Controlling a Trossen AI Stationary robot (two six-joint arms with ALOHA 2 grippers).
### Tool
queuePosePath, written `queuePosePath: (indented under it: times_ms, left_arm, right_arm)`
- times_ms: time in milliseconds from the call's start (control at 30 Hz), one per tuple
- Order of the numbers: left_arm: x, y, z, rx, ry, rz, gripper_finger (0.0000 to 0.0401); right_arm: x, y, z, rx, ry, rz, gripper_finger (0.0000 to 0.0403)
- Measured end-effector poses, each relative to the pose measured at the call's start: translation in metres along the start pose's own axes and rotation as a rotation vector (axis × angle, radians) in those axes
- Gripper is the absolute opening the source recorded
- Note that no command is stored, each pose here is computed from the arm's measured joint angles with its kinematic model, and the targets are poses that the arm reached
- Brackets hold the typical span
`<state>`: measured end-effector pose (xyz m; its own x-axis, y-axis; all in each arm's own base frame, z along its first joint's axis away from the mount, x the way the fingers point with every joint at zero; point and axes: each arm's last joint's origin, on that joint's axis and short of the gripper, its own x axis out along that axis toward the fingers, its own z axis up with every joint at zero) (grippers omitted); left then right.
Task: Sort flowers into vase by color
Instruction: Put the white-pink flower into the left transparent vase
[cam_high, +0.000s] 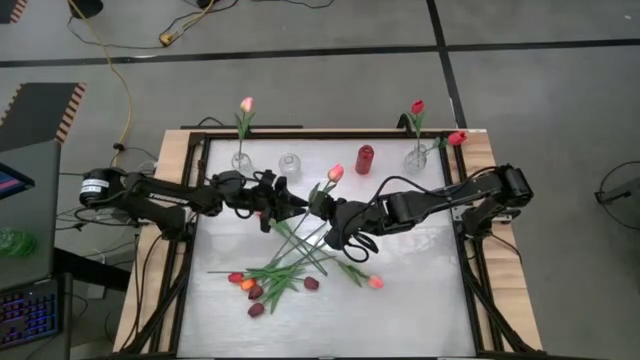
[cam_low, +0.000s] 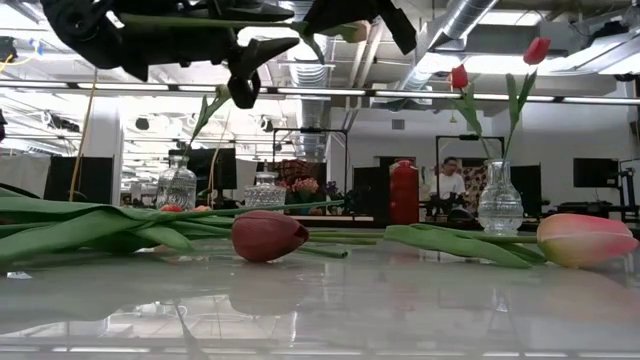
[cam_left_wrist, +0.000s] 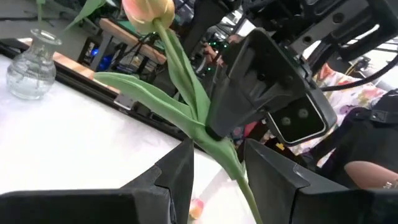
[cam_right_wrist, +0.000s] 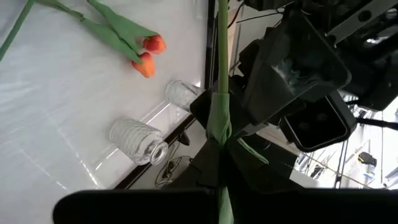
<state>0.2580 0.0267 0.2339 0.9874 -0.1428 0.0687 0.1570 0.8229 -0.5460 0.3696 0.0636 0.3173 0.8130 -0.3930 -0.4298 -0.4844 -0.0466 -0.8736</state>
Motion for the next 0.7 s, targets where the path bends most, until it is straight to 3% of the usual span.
queuePosePath:
  times_ms: [700]
  left_arm:
    - [0.0061,-0.0006,0.0004,-0.092,0.071,-0.034,0.0129]
  right_arm:
    - [-0.0001,-0.0049,0.0009,0.008,-0.008,-0.046,0.0042]
